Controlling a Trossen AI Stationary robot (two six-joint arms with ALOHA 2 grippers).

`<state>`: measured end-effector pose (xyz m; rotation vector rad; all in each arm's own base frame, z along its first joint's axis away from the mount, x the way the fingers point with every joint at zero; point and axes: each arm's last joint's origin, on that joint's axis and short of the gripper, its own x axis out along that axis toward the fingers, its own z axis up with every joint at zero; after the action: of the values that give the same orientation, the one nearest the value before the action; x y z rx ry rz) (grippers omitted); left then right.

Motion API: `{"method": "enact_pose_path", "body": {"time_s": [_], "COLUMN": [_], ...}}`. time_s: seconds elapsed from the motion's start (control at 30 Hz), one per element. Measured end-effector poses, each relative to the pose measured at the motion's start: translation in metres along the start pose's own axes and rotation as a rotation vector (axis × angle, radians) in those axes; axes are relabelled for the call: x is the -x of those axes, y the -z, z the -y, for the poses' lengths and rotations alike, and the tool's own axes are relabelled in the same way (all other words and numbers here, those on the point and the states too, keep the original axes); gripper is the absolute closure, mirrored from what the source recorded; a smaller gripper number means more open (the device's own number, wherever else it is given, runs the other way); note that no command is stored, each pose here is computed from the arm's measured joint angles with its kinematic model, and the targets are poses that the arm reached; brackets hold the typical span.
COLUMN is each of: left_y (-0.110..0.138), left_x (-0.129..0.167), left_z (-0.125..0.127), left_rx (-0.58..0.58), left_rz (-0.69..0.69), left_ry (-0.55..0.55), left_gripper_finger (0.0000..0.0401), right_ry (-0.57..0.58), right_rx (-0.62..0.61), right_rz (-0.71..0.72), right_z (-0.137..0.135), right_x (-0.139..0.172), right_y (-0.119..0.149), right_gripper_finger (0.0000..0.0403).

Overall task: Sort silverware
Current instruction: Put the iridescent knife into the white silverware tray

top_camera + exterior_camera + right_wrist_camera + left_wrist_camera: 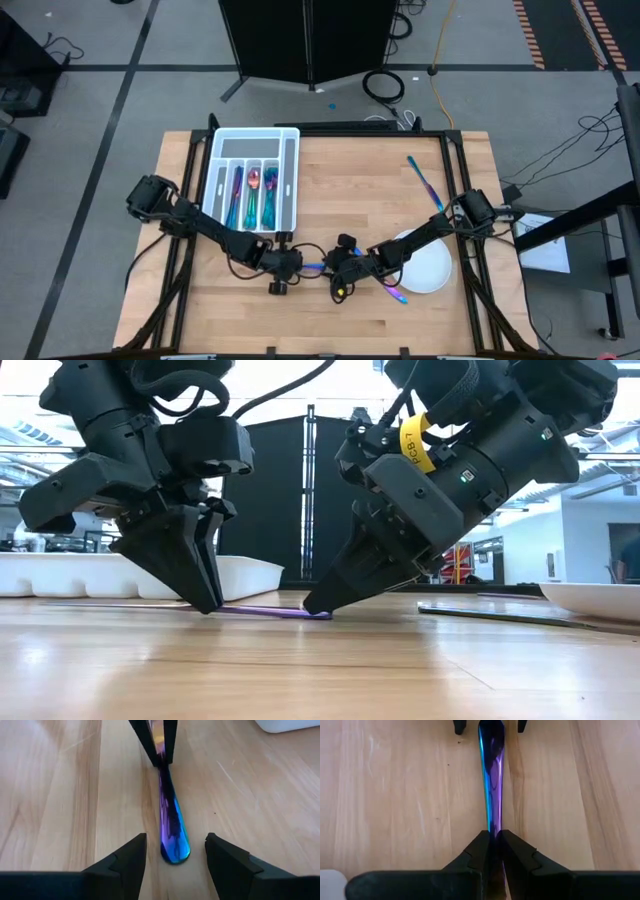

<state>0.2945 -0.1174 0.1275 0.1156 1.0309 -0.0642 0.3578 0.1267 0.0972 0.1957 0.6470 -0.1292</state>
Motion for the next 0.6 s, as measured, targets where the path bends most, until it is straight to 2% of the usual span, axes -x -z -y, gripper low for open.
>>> {"method": "enact_pose_path", "body": {"time_s": [0.33, 0.6], "left_y": [0.001, 0.002], "left_x": [0.001, 0.002], "left_z": [0.002, 0.004], "left_rx": [-0.008, -0.019], "left_rz": [-0.006, 0.003], "left_ry": [-0.021, -0.049], "left_gripper_finger": [0.0355, 0.0355], "right_ry": [-0.003, 0.024], "right_rx": [-0.032, -0.028], "right_rz": [0.033, 0.021], "right_z": [0.0, 0.001], "right_x": [-0.015, -0.015], "right_y": [0.011, 0.013], "right_gripper_finger": [0.0222, 0.0287]}}
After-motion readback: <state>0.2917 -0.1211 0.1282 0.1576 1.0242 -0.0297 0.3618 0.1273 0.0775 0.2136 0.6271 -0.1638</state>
